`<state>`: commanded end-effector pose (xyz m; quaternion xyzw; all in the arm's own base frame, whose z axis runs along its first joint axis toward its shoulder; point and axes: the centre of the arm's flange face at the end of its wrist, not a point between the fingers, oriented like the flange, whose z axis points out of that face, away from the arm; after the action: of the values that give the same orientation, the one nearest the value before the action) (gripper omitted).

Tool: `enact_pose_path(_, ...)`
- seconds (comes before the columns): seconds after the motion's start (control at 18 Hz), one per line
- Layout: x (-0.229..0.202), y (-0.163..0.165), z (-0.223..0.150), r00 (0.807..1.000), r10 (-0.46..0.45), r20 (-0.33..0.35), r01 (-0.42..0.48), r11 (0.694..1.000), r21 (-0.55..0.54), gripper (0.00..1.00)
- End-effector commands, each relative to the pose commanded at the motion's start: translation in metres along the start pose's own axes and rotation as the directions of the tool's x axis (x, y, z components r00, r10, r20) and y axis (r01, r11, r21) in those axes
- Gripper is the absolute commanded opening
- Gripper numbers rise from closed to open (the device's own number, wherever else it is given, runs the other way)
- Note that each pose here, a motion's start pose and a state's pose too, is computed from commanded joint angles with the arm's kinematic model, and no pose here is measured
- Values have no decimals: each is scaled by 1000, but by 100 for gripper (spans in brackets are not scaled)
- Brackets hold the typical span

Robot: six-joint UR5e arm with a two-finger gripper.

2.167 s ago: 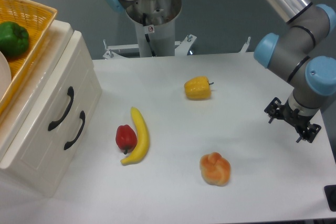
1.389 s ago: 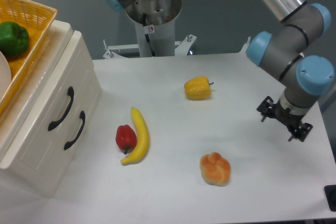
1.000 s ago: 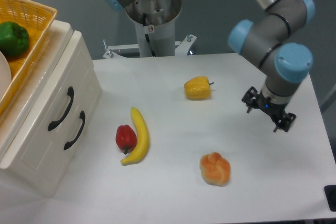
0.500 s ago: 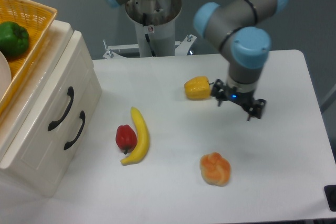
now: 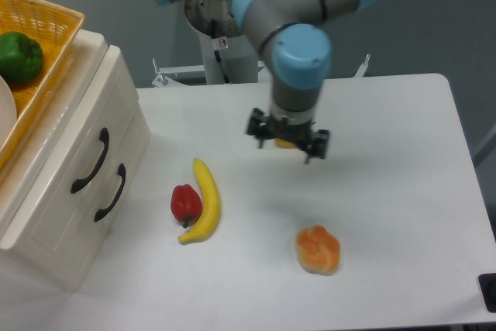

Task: Slide open the top white drawer
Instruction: 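Lower the gripper onto the black handle of the upper drawer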

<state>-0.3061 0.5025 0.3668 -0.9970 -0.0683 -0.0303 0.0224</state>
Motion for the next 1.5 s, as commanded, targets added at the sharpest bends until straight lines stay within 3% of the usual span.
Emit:
enact_pose_path(0.11, 27, -16, -4, 999, 20, -47, -18, 999, 39, 100)
enact_pose_path(0.28, 46, -31, -15, 986, -8, -167, 24, 995, 92, 100)
enact_pose_path(0.61, 88, -52, -30, 927, 25, -374, 19, 993, 114, 100)
enact_pose_path(0.89, 104, -64, -2, 909, 36, -415, -4, 997, 78, 100)
enact_pose_path(1.5, 105, -73, 6, 882, 22, -471, 24, 995, 92, 100)
